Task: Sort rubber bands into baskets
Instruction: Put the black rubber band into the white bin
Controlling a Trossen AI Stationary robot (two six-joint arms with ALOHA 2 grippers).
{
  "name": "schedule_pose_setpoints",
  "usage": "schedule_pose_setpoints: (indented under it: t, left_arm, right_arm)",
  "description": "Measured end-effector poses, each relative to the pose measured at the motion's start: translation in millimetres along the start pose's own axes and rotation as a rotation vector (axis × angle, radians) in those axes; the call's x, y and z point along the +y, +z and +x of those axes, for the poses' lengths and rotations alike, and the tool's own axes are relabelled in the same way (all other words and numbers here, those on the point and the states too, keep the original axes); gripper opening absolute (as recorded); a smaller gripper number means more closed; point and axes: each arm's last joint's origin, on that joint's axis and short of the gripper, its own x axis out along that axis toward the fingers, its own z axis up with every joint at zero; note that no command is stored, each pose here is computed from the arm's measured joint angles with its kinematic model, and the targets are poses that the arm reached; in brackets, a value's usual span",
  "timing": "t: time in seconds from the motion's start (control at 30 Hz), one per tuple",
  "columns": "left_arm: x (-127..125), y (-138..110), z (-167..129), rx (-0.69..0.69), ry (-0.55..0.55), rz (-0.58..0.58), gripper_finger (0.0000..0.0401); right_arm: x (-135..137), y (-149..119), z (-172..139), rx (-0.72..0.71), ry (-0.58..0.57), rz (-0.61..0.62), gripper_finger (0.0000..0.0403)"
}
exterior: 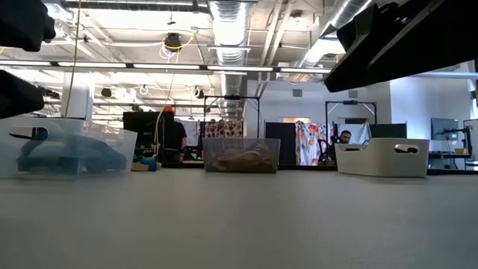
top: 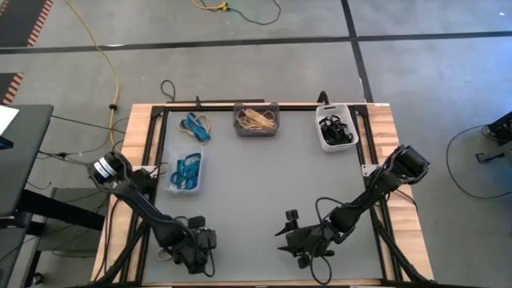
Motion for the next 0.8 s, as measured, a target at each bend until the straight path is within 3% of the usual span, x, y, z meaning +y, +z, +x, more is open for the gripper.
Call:
schedule_pose_setpoints:
  t: [0.2, 0.47, 0.8]
  left_arm:
    - [-8.4, 6.4, -2.4, 0.062, 0.086, 0.049, 0.0133]
    - [-11.1, 7.6, -2.9, 0.084, 0.101, 0.112, 0.0010]
    - [-14.4, 13.9, -16.4, 0.101, 0.156, 0.146, 0.0000]
  right_arm:
    - [-0.1, 0.2, 0.0, -0.001, 0.000, 0.001, 0.0224]
    - [0.0, 0.2, 0.0, -0.002, 0.001, 0.002, 0.0224]
    - [0.0, 0.5, 0.0, -0.004, 0.002, 0.003, 0.0224]
